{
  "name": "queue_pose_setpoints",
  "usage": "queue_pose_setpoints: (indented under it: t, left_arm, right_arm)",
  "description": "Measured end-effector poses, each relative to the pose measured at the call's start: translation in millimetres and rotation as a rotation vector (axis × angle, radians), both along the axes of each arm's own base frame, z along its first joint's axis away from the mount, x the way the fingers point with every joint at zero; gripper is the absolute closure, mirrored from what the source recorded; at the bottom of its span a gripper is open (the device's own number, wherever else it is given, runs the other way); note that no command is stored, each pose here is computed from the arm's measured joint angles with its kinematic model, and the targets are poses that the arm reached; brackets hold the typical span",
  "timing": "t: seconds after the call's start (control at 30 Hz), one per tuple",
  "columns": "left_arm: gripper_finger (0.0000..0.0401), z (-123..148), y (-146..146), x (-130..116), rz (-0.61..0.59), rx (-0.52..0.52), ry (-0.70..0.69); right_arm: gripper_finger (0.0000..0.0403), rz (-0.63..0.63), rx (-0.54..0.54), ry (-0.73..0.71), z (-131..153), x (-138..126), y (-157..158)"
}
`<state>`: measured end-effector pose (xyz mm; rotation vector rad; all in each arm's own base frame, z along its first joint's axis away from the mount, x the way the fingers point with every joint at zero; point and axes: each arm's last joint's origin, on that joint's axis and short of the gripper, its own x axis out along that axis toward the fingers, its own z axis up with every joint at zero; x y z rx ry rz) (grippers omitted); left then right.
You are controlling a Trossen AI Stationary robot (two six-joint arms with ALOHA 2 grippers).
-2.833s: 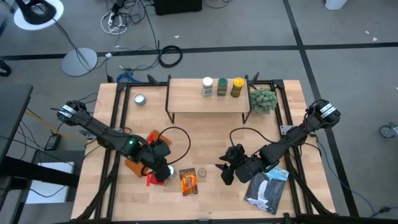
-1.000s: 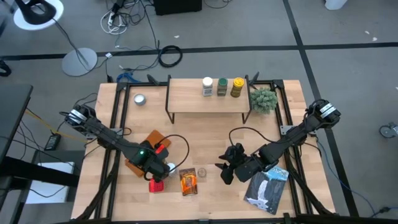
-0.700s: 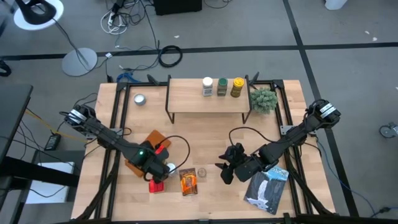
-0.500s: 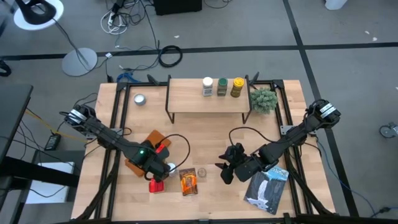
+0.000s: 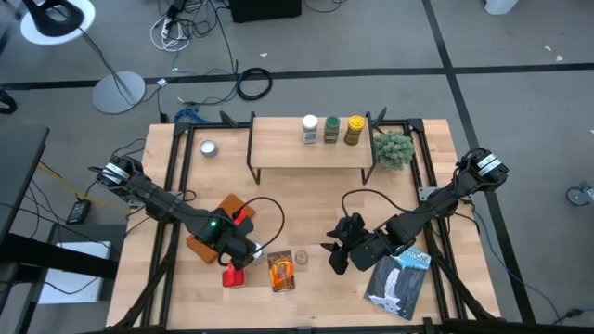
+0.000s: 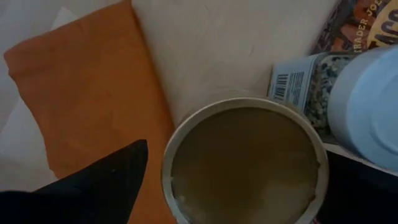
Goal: Shelf spices
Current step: Put the brown seasoning bottle on the shelf
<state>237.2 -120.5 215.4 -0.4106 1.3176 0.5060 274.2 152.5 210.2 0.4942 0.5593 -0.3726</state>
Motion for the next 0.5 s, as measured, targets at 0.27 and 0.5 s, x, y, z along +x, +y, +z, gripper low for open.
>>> queue_pose_setpoints:
  t: [0.27,0.5]
  left_arm:
    - [0.0011,0.1,0.2,0.1,-0.002,0.000,0.000]
    - [0.0031,0.3,0.1,0.2,-0.004,-0.002,-0.001]
  right_arm:
    - [0.0210,0.000,0.000,0.000,0.0,0.0,0.0]
    - [0.0210,0.000,0.000,0.000,0.0,0.0,0.0]
